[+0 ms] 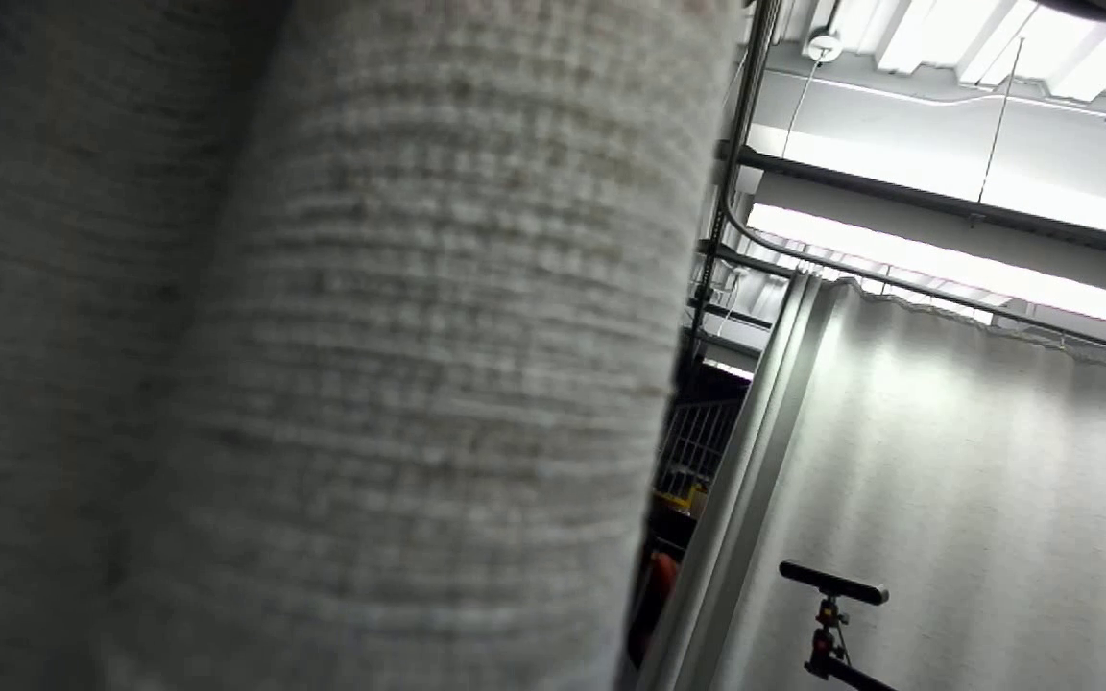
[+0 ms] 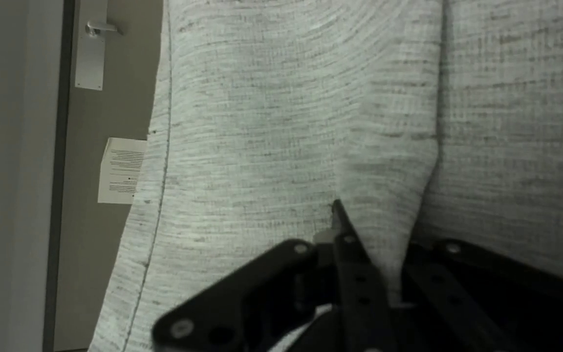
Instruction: Slide the curtain to the left
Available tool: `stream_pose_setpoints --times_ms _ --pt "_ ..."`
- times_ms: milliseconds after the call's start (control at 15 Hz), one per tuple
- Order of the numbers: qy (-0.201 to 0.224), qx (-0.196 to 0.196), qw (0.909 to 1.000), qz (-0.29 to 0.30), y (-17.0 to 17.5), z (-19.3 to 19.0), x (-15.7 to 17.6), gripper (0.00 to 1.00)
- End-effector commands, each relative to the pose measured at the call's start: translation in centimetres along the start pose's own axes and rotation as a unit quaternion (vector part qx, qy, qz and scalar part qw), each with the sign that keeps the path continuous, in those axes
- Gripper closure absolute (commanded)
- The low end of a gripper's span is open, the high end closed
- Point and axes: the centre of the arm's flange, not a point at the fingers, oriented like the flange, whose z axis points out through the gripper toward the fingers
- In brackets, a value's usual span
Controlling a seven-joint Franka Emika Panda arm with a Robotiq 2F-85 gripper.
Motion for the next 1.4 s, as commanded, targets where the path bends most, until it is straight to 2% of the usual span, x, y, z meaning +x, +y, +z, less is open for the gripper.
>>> stream_pose_setpoints --times_ms 0,467,533,1333 --pt "-0.05 0.057 0.997 -0.016 -3.1 3.3 -3.6 1.0" --pt "-0.055 0.065 0.9962 -0.018 -2.9 3.3 -3.6 1.0" --pt "0.002 0.016 0.9998 -0.006 0.4 0.3 0.1 0.98" --pt "0.002 0.018 0.9998 -0.004 0.4 0.3 0.1 0.98"
